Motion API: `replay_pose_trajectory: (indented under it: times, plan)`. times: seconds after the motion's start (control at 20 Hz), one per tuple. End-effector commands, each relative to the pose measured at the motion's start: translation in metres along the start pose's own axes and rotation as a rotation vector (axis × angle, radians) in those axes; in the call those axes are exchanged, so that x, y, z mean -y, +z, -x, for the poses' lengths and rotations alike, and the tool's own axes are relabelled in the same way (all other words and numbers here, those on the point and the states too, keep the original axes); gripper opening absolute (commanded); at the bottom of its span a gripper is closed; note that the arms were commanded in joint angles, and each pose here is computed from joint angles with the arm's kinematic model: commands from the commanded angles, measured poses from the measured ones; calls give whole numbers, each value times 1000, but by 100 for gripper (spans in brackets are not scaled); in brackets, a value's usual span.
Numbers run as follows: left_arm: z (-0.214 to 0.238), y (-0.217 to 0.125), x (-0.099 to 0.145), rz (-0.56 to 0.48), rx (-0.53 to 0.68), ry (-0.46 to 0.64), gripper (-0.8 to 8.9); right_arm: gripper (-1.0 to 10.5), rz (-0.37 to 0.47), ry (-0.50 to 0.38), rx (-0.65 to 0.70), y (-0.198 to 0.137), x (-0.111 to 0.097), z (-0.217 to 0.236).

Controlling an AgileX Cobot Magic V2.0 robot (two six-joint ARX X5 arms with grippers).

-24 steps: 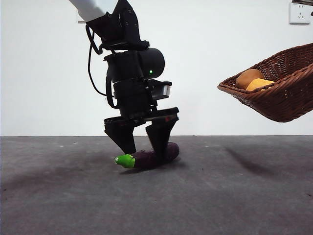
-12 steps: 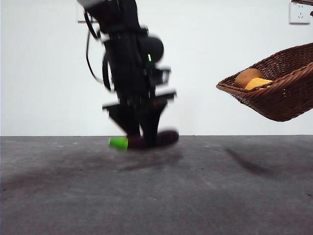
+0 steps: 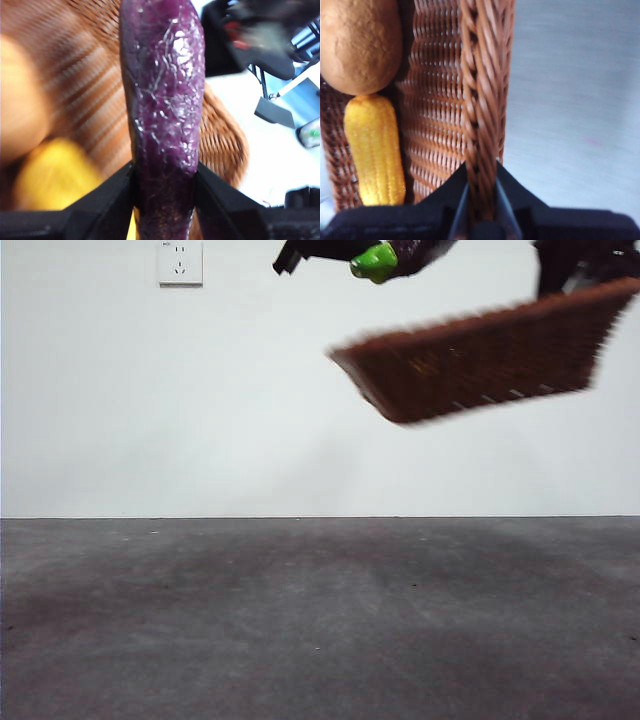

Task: Help me put the vegetables on the table into the basket

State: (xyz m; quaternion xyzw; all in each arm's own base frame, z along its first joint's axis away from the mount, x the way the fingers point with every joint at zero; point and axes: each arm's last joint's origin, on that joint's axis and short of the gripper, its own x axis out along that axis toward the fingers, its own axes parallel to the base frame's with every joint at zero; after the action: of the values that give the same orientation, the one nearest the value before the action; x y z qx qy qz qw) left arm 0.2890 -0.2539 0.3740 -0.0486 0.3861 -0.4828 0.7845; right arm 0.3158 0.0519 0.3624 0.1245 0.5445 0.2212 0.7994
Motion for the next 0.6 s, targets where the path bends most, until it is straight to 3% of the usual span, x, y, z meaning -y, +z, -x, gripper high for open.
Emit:
replay_pose_trajectory:
  times: [0.05, 0.3, 0.45, 0.6]
  plan:
    - [-9, -1, 1, 45, -2, -2, -9, -8, 6, 31, -15, 0, -9, -8]
    - [-12, -6, -3, 87, -34, 69, 21, -8, 51, 54, -43, -4, -26, -16]
    - [-13, -6, -3, 89, -29, 90, 480, -8, 60, 60, -49, -4, -30, -17]
    - [-13, -5, -3, 70, -25, 81, 503, -8, 62, 56, -51, -5, -30, -17]
